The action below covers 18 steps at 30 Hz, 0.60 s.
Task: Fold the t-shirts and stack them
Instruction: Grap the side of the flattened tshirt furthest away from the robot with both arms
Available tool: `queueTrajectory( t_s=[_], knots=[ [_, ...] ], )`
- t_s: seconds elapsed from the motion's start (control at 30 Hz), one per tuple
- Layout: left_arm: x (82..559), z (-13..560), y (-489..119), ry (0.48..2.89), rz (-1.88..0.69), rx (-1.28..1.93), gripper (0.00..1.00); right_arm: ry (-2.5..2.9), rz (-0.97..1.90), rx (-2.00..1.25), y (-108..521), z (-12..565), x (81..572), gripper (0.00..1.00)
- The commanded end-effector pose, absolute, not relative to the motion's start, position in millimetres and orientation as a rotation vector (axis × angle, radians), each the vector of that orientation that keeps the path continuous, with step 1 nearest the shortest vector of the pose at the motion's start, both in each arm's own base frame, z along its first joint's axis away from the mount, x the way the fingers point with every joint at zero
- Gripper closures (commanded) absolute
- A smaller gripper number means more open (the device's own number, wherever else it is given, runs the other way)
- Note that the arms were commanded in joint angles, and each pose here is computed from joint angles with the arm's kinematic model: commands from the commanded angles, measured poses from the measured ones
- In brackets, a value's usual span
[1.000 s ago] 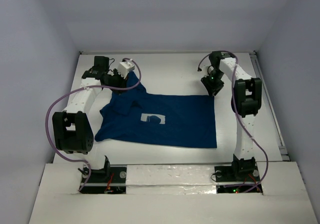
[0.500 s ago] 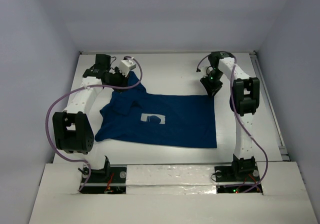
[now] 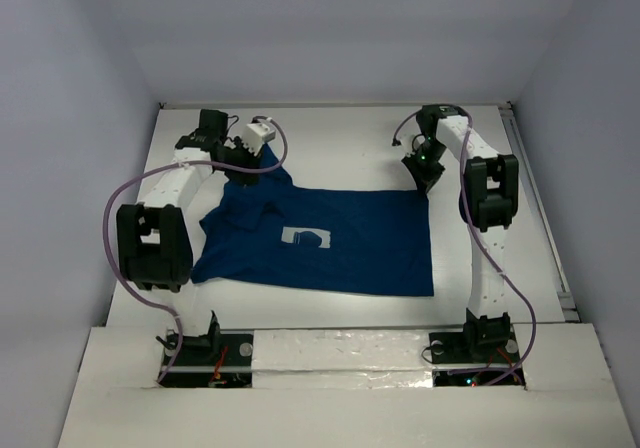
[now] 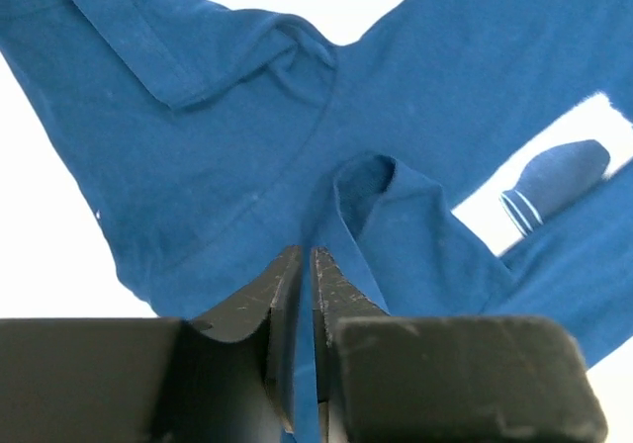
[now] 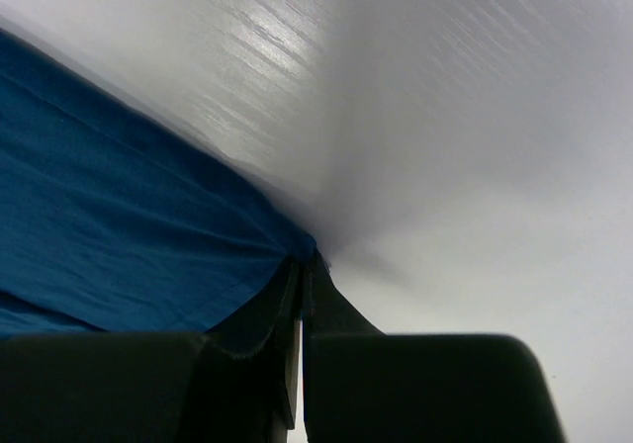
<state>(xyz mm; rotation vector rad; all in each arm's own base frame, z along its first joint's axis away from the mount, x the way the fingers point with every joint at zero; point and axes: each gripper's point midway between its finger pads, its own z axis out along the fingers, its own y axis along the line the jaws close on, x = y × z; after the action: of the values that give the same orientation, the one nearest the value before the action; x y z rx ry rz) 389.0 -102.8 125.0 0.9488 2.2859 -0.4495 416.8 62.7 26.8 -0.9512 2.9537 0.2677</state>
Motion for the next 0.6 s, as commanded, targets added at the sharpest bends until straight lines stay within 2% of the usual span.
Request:
queueTrajectory(
  t_s=[0.0,0.07,0.23,0.4,0.57],
  knots=[
    [416.4,127.5,-106.4,2.230,-0.411,0.962,0.92,2.921,0.308,-0.982,63.6,32.0,415.2,1.00],
    [431.2,114.5,-105.3,2.227,-0.386,0.955,0.82,2.917,0.319,-0.983,64.7,32.4,413.5,1.00],
    [467.8,84.0,-101.6,2.252,-0.232,0.960,0.67,2.908,0.363,-0.980,69.2,34.9,408.2,1.00],
    [520.9,97.0,-94.8,2.243,-0.192,0.723,0.63,2.890,0.397,-0.976,73.2,38.1,402.4,1.00],
    [546.3,98.9,-100.1,2.249,-0.223,0.603,0.64,2.890,0.427,-0.972,75.3,35.7,392.5,1.00]
  ],
)
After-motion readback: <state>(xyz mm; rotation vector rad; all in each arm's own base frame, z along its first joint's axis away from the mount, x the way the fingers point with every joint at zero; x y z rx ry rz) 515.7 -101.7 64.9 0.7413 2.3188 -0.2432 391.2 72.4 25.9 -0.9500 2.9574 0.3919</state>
